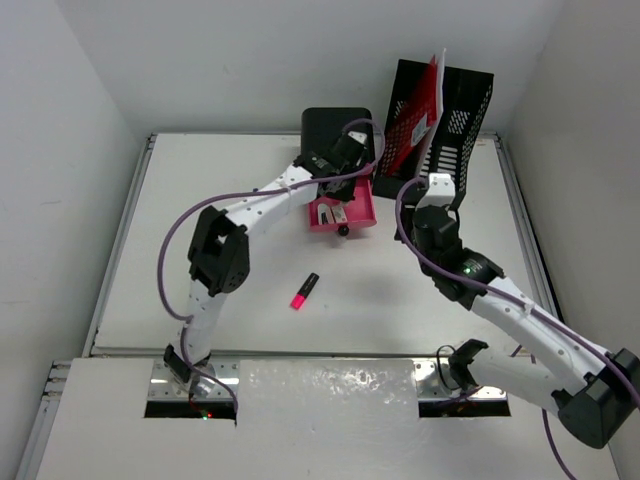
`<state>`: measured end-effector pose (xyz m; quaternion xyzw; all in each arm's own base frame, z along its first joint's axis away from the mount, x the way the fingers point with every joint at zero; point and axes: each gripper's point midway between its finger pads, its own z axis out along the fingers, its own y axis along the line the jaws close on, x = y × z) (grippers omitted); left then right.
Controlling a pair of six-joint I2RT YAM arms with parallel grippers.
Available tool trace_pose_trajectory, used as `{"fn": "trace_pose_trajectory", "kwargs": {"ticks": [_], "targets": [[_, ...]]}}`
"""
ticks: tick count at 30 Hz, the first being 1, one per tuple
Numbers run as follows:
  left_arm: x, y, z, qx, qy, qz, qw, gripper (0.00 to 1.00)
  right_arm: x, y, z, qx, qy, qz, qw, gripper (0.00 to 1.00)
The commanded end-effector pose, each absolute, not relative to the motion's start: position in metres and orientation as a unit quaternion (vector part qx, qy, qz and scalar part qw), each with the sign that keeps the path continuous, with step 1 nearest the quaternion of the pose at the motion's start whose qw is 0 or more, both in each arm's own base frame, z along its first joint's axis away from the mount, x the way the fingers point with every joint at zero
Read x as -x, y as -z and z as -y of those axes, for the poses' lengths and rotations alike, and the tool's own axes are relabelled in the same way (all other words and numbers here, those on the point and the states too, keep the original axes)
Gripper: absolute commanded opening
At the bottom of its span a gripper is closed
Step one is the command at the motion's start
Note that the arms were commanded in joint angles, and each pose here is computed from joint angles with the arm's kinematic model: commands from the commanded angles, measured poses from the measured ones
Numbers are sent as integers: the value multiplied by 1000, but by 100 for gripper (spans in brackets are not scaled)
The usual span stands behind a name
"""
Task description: Organize the desk
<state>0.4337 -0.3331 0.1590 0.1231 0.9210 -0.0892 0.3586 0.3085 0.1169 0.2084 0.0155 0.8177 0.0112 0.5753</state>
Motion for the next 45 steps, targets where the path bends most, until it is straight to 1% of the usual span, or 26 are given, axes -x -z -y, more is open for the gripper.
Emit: {"fn": "trace_pose_trajectory", "kwargs": {"ticks": [1,3,8,13,14,15,16,18,20,21,23,24,25,26,27,28,29,30,31,33,36,38,39,45], "targets": [[-447,-173,345,-125,111,-910,378,0,-302,-212,-103,-37,4,-812,582,47],[-449,-160,346,-124,107,-914,371,0,-298,-210,-100,-41,7,-814,580,47],[-454,-147,352,-117,111,-915,371,0,-294,-206,-100,-45,0,-818,574,47],[-454,-145,366,-117,147,-912,364,0,-294,-199,-105,-41,-9,-823,566,47],[-453,-148,369,-116,154,-911,365,5,-295,-198,-106,-41,-10,-824,565,47],[-452,-152,369,-115,156,-910,366,12,-295,-196,-108,-39,-14,-825,563,47],[-452,-159,367,-115,156,-907,373,39,-296,-194,-112,-34,-18,-827,561,47],[-451,-166,366,-117,155,-905,378,57,-298,-192,-115,-30,-24,-829,558,47],[-449,-183,361,-121,156,-900,388,64,-300,-186,-122,-22,-30,-832,553,47],[-448,-191,361,-123,159,-898,392,66,-301,-184,-127,-15,-42,-834,550,47],[-443,-220,360,-137,172,-886,407,66,-305,-176,-136,-8,-53,-837,544,47],[-442,-231,359,-141,175,-882,415,66,-305,-173,-143,2,-66,-840,539,47],[-441,-257,356,-148,179,-870,435,65,-307,-173,-149,4,-76,-838,540,48],[-441,-268,354,-151,179,-863,447,62,-309,-164,-153,3,-80,-844,531,49],[-444,-294,347,-149,175,-848,477,54,-310,-161,-161,8,-96,-844,527,49],[-446,-306,343,-147,171,-840,493,42,-311,-158,-164,10,-101,-845,525,49],[-449,-317,337,-142,167,-833,508,18,-312,-156,-168,7,-110,-846,521,49],[-458,-335,327,-133,163,-819,533,4,-313,-150,-175,11,-121,-849,514,49],[-466,-344,318,-119,153,-815,547,0,-313,-145,-177,8,-127,-851,509,49],[-490,-361,295,-93,147,-803,570,0,-315,-138,-186,9,-144,-850,506,49],[-529,-346,278,-100,142,-794,583,0,-314,-126,-199,14,-169,-855,490,50],[-544,-338,271,-102,138,-792,586,0,-315,-122,-206,19,-181,-857,482,50],[-554,-330,271,-108,140,-790,587,0,-316,-118,-209,21,-182,-860,477,50],[-577,-300,290,-140,173,-781,584,0,-322,-110,-224,30,-199,-863,463,52]]}}
